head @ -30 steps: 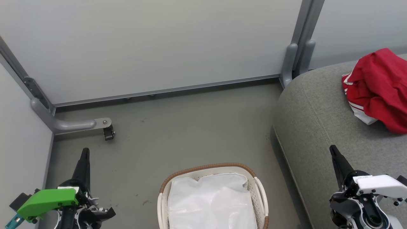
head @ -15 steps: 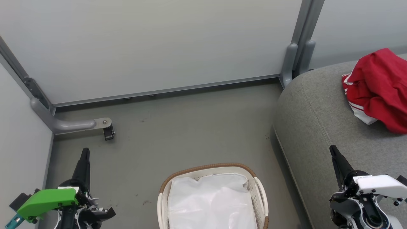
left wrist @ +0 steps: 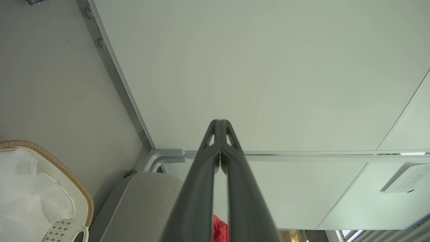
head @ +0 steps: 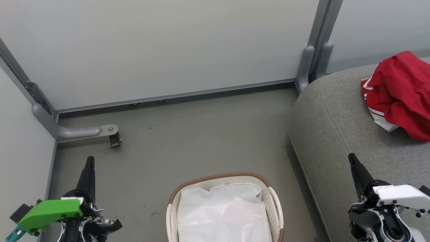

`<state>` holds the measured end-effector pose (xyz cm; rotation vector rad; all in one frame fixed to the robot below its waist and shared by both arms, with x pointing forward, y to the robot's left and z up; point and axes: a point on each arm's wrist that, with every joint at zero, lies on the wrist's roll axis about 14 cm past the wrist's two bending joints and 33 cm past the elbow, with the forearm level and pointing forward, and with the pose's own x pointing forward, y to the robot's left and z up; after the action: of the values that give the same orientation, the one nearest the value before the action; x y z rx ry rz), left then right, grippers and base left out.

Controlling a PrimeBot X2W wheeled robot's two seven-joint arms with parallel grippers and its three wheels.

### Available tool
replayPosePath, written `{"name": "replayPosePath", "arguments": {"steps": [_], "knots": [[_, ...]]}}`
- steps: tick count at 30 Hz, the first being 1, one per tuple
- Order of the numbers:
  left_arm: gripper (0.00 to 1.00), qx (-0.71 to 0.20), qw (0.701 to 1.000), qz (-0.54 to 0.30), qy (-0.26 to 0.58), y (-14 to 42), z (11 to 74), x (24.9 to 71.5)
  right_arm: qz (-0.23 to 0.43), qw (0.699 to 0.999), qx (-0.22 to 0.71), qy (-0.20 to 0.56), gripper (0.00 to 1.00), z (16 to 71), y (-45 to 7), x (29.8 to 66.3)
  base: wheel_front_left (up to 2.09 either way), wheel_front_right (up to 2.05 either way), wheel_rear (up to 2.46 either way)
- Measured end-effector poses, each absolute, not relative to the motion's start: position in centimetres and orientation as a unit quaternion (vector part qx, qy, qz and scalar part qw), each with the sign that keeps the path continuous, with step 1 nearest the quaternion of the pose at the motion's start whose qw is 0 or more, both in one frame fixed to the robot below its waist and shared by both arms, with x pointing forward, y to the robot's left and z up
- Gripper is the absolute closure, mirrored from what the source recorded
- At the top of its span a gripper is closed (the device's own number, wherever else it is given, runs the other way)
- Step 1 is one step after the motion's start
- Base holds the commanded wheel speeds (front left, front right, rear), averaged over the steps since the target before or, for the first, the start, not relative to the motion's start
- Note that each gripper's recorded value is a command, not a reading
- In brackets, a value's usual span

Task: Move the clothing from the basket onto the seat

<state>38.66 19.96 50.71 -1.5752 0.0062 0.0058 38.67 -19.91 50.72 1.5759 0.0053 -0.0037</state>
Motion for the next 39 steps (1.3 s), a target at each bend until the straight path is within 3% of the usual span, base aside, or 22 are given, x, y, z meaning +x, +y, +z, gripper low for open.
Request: {"name": "replayPosePath", "arguments": {"steps": [39], "knots": [[1.0,-0.709,0.705,0.003,0.003,19.96,50.72,38.66,-0.002,0.705,0.709,0.002,1.0,50.72,-19.9,38.67,0.0,0.0,0.0]]}}
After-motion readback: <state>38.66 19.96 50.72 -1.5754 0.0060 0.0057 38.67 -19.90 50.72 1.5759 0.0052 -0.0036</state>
